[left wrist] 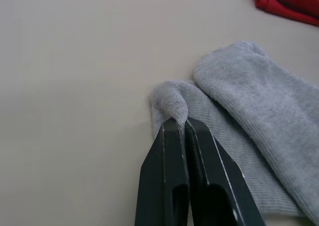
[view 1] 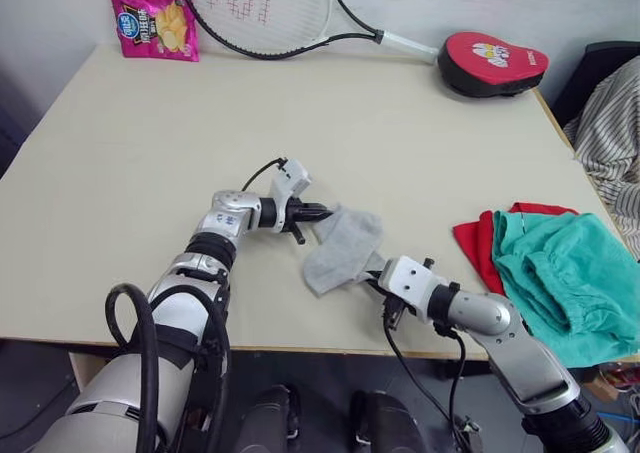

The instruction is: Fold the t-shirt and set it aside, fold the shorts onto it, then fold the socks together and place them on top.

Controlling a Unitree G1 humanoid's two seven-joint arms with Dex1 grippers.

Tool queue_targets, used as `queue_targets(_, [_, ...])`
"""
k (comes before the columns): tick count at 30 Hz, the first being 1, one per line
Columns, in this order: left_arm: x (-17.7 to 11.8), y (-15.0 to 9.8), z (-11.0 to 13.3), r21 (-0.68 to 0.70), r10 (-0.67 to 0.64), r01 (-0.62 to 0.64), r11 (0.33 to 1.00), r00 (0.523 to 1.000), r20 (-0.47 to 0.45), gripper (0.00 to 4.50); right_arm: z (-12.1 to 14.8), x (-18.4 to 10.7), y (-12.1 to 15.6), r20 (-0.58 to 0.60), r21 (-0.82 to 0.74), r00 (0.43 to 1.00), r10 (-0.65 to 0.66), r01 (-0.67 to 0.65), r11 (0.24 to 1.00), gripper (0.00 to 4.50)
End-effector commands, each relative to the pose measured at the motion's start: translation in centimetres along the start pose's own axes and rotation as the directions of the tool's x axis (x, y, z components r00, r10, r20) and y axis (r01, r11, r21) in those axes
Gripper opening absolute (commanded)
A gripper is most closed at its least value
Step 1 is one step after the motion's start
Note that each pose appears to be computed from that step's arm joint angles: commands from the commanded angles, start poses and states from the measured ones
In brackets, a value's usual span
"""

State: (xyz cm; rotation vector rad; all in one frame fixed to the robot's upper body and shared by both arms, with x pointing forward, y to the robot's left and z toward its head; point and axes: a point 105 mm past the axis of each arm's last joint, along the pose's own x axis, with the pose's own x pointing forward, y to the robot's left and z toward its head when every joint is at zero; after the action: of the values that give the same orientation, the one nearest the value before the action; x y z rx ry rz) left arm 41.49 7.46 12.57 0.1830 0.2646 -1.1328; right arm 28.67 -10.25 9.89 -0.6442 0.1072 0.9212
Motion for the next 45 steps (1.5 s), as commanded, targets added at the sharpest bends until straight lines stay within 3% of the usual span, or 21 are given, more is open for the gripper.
queue_targets(1, [-2.6, -0.2, 0.2, 0.064, -0.023, 0.021, 0.998, 0.999, 0.029, 0.00, 0.4, -0.8, -1.9, 0.053, -0.065, 0.998, 0.042, -0.039, 0.997, 0.01])
queue_targets(6, [-5.9, -2.1, -0.1, 0.062, 0.047, -0.049, 0.997, 0.998, 0.042, 0.00, -0.4, -1.0, -3.6, 0.061, -0.145, 0.987, 0.152, -0.142, 0.979, 0.01])
queue_targets(14, [-8.4, -6.7, -2.0, -0.052, 0.170, -0.168, 0.984, 0.985, 0.036, 0.00, -0.5, 0.2, -6.4, 0.071, -0.231, 0.968, 0.239, -0.218, 0.948, 0.01])
queue_targets(23, [-10.1, -8.2, -3.7, -0.143, 0.321, -0.311, 0.940, 0.945, 0.056, 0.00, -1.6, 1.8, -7.2, 0.062, -0.207, 0.960, 0.273, -0.255, 0.945, 0.01])
queue_targets(25, [-10.2, -8.4, -4.0, -0.169, 0.319, -0.306, 0.937, 0.946, 0.060, 0.00, -1.3, 1.7, -7.3, 0.092, -0.194, 0.960, 0.266, -0.244, 0.950, 0.57])
queue_targets(29, [-10.6, -8.3, -4.1, -0.149, 0.332, -0.321, 0.935, 0.942, 0.055, 1.03, -0.9, 0.8, -7.5, 0.101, -0.237, 0.963, 0.251, -0.221, 0.946, 1.82])
queue_targets(33, [-12.9, -8.8, -3.7, -0.191, 0.236, -0.216, 0.958, 0.968, 0.086, 2.29, -0.8, -1.8, -8.0, 0.110, -0.179, 0.973, 0.204, -0.183, 0.967, 3.21])
queue_targets(37, [-15.1, -8.1, -3.5, -0.205, 0.160, -0.145, 0.968, 0.985, 0.061, 3.59, 0.2, -4.1, -6.1, 0.195, 0.156, 0.958, 0.211, -0.243, 0.957, 4.50])
queue_targets(40, [-15.4, -7.0, -1.8, -0.195, 0.098, -0.080, 0.977, 0.991, 0.086, 4.47, 0.7, -4.8, -3.7, 0.197, 0.434, 0.953, 0.231, -0.296, 0.851, 4.50])
queue_targets(43, [-13.8, -5.0, 0.1, -0.139, 0.067, -0.054, 0.989, 0.994, 0.089, 4.47, 0.8, -4.4, -0.4, 0.174, 0.625, 0.943, 0.285, -0.329, 0.708, 4.50])
queue_targets(45, [-12.2, -3.6, 0.7, -0.113, 0.065, -0.059, 0.992, 0.996, 0.058, 4.47, 0.6, -3.6, 1.0, 0.133, 0.671, 0.949, 0.287, -0.299, 0.678, 4.50])
